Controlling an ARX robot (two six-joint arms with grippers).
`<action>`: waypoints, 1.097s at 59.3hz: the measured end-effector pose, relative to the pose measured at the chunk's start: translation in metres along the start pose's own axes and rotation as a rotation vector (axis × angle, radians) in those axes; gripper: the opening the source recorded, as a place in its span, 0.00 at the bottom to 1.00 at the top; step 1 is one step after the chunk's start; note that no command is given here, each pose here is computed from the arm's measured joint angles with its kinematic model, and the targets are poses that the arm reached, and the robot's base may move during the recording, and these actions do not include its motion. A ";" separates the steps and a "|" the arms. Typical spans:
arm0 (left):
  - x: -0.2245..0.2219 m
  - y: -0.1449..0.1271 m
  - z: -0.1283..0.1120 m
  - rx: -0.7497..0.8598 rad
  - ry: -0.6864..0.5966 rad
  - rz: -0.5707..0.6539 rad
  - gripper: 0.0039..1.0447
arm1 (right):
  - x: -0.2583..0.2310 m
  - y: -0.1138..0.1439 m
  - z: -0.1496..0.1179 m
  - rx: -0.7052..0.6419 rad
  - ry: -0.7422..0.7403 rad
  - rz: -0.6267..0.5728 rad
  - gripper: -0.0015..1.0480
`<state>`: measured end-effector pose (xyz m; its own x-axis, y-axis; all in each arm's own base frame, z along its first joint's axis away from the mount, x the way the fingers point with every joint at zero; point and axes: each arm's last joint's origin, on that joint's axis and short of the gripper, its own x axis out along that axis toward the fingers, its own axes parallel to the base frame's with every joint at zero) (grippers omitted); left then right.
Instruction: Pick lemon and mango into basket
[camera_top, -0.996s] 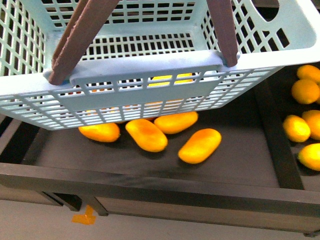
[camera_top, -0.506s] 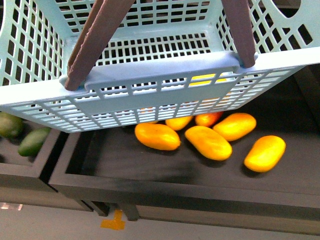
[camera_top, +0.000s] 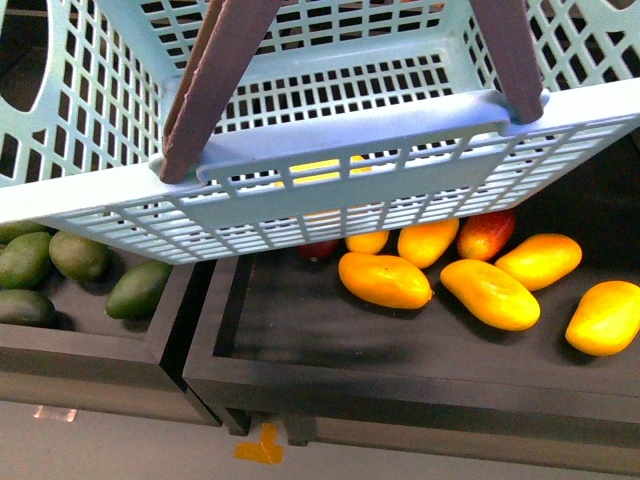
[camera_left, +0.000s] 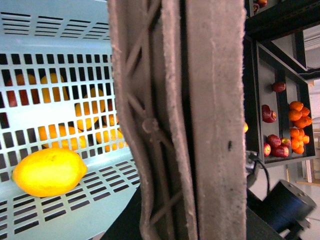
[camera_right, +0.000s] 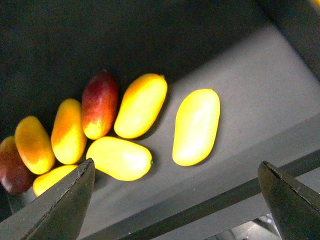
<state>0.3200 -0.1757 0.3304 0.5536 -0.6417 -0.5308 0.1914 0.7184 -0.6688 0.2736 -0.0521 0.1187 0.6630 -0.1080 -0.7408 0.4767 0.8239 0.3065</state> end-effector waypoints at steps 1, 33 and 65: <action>0.000 0.000 0.000 0.000 0.000 0.001 0.15 | 0.004 0.000 0.000 0.001 0.013 0.003 0.92; 0.000 0.001 0.001 0.002 -0.011 0.013 0.15 | 0.121 0.036 -0.017 0.120 0.222 -0.010 0.92; 0.000 0.001 0.001 0.002 -0.012 0.014 0.15 | 0.170 0.040 -0.024 0.183 0.256 -0.068 0.92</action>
<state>0.3208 -0.1746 0.3303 0.5661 -0.6282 -0.5337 0.1850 0.7278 -0.6604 0.3916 -0.0244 -0.0098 0.4704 0.0030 -0.8824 0.6261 0.7035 0.3362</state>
